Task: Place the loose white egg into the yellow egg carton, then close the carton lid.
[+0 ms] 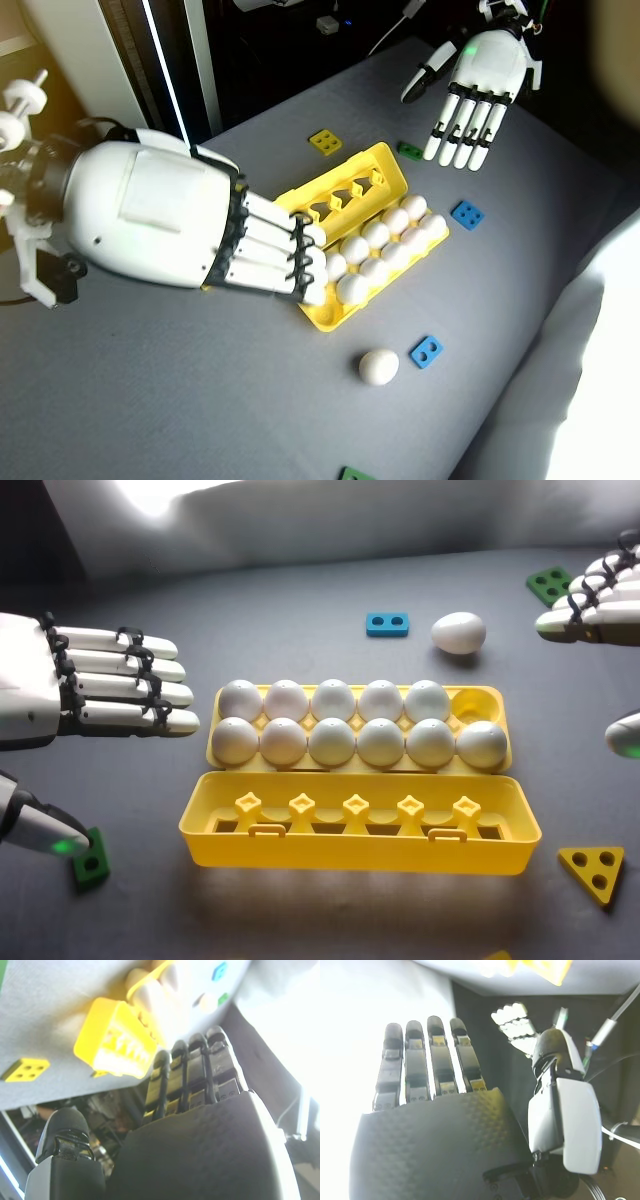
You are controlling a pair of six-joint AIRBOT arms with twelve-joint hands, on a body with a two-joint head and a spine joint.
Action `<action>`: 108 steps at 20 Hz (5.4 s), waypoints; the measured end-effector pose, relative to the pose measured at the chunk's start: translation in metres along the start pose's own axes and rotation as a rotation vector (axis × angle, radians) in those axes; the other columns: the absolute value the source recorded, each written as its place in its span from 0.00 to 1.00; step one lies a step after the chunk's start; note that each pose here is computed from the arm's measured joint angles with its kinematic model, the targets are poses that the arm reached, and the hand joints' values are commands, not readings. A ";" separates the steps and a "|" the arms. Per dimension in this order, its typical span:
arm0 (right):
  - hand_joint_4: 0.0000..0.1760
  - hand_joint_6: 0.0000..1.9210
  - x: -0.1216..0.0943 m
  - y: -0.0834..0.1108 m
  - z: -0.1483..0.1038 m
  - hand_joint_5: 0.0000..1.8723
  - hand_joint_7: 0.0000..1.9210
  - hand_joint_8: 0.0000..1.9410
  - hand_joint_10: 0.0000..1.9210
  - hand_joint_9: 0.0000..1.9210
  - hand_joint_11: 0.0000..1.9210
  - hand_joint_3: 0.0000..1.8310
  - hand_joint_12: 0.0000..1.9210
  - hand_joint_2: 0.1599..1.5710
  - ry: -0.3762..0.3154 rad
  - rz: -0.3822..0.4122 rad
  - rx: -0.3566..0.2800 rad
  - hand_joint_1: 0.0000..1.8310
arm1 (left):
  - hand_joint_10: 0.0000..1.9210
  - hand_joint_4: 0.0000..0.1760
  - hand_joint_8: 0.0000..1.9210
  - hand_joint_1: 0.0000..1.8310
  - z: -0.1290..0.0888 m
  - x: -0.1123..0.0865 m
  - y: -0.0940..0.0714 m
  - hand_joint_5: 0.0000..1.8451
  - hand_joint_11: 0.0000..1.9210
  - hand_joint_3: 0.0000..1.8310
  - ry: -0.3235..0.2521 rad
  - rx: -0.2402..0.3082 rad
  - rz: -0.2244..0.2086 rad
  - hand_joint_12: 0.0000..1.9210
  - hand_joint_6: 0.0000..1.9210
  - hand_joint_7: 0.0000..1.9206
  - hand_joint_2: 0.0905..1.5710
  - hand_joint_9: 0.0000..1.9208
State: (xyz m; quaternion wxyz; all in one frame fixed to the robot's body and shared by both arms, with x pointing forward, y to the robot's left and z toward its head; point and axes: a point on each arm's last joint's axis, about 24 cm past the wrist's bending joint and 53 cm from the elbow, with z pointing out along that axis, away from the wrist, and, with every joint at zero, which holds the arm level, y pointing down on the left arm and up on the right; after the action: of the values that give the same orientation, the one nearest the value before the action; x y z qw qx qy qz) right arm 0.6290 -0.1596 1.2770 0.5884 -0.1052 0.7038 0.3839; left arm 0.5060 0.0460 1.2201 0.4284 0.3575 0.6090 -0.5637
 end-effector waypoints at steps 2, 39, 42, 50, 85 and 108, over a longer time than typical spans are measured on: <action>0.06 0.00 -0.001 -0.010 0.002 0.09 0.08 0.00 0.00 0.06 0.00 0.00 0.13 0.71 -0.006 -0.041 0.047 0.00 | 0.01 0.00 0.01 0.00 0.000 0.004 -0.001 0.08 0.03 0.00 0.026 0.007 -0.023 0.01 0.01 0.08 0.72 0.06; 0.71 0.02 -0.045 -0.095 0.136 0.40 0.00 0.00 0.00 0.00 0.00 0.00 0.01 0.43 -0.146 0.090 0.258 0.52 | 0.00 0.00 0.00 0.00 -0.031 0.055 -0.009 0.16 0.00 0.00 0.255 0.097 -0.146 0.19 0.00 0.16 0.71 0.13; 0.73 0.02 -0.050 -0.094 0.143 0.41 0.00 0.00 0.00 0.00 0.00 0.00 0.00 0.45 -0.163 0.127 0.255 0.57 | 0.00 0.00 0.00 0.00 -0.030 0.051 -0.009 0.16 0.00 0.00 0.239 0.097 -0.157 0.18 0.00 0.16 0.70 0.12; 0.75 0.00 -0.040 -0.101 0.162 0.44 0.00 0.00 0.00 0.00 0.00 0.00 0.00 0.46 -0.171 0.273 0.269 0.60 | 0.00 0.00 0.00 0.00 -0.028 0.059 -0.006 0.16 0.00 0.00 0.271 0.091 -0.141 0.17 0.00 0.15 0.71 0.12; 0.94 0.00 -0.042 -0.084 0.195 0.47 0.00 0.00 0.00 0.00 0.00 0.00 0.00 0.49 -0.188 0.412 0.237 0.57 | 0.00 0.00 0.00 0.00 -0.023 0.056 -0.015 0.19 0.00 0.00 0.263 0.119 -0.175 0.19 0.00 0.19 0.71 0.14; 0.81 0.00 -0.018 -0.098 0.193 0.48 0.02 0.00 0.00 0.00 0.00 0.00 0.00 0.50 -0.151 0.400 0.271 0.53 | 0.00 0.00 0.00 0.00 -0.022 0.054 -0.016 0.20 0.00 0.00 0.259 0.124 -0.174 0.21 0.00 0.20 0.70 0.16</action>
State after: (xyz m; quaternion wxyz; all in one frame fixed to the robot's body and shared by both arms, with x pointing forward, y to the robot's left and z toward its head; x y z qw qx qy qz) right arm 0.8371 -0.1039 1.2500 0.5603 0.1453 0.7098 0.4015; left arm 0.4688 0.0639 1.1763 0.2733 0.3988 0.6518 -0.5843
